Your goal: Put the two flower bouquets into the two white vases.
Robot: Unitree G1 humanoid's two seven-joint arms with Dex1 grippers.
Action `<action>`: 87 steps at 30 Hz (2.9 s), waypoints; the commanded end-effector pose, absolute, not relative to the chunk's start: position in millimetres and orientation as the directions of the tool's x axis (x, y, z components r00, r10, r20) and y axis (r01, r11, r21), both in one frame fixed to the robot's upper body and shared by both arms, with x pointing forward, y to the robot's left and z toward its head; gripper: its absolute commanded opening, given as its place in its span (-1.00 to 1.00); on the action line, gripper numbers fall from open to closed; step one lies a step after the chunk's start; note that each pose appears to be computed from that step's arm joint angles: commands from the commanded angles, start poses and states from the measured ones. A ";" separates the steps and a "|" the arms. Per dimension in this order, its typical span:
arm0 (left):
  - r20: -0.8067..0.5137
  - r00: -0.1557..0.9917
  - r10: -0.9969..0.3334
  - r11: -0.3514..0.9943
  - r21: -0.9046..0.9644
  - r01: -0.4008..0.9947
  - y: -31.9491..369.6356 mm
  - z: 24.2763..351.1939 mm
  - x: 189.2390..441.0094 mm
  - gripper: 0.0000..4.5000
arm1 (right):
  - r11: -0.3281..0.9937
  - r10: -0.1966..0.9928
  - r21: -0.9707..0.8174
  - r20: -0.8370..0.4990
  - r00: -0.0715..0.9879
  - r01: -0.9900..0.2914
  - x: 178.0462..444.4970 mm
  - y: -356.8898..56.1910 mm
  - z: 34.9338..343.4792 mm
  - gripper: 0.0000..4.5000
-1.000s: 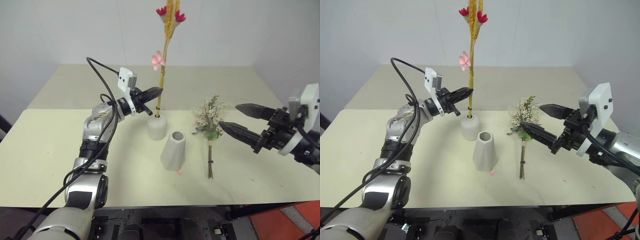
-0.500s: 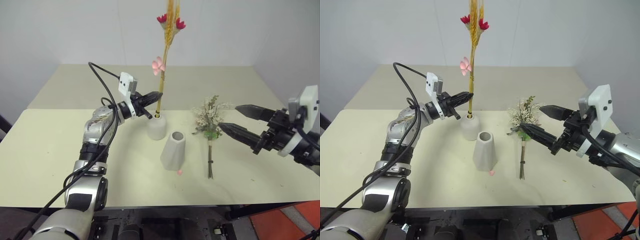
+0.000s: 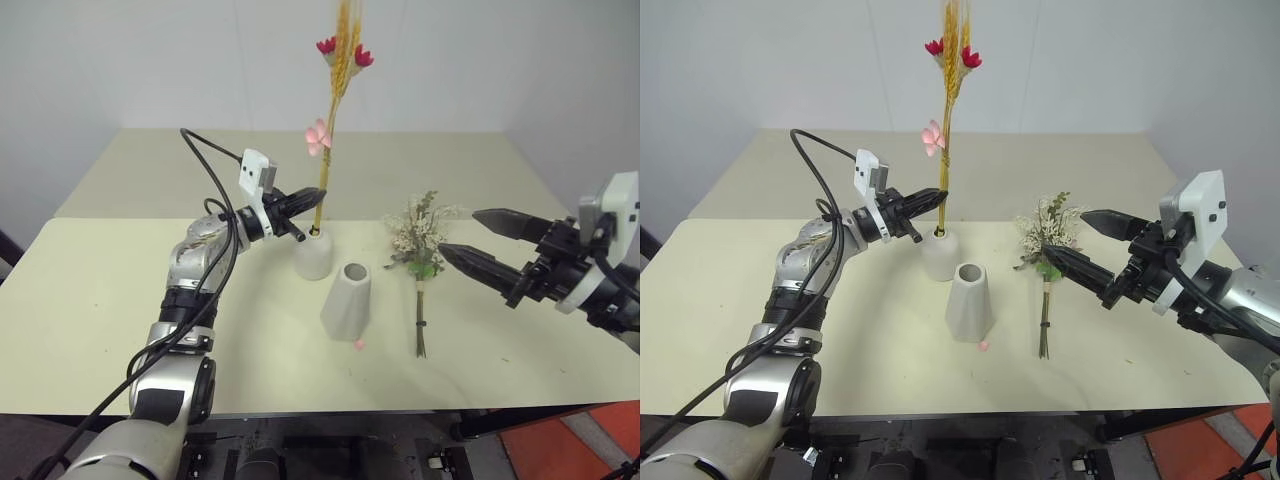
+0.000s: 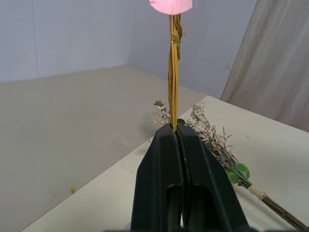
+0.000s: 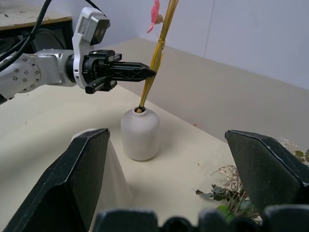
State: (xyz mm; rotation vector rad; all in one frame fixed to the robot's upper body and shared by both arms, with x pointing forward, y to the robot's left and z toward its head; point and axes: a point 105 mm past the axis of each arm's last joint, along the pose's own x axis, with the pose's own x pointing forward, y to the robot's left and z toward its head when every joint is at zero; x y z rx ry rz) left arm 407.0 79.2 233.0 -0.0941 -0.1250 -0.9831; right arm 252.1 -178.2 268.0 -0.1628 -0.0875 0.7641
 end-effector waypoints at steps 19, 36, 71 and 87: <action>0.114 0.546 -0.830 0.548 -0.011 0.836 85.6 227.1 402.9 -0.99 | 0.708 0.697 -0.224 0.071 0.713 -0.670 249.2 -174.7 278.1 1.00; 0.030 0.528 -0.849 0.528 0.053 0.847 162.1 238.9 329.8 0.99 | 0.699 0.699 -0.191 -0.019 0.715 -0.689 251.2 -176.3 257.9 1.00; -0.143 0.285 -0.948 0.252 0.211 0.944 179.2 255.9 276.9 1.00 | 0.957 0.244 0.037 -0.645 0.724 -0.289 366.9 -172.8 148.0 -0.15; -0.171 0.239 -0.956 0.220 0.124 0.968 191.2 248.0 277.3 1.00 | 0.882 0.325 0.238 0.317 0.891 -0.406 336.1 -181.1 311.7 -0.90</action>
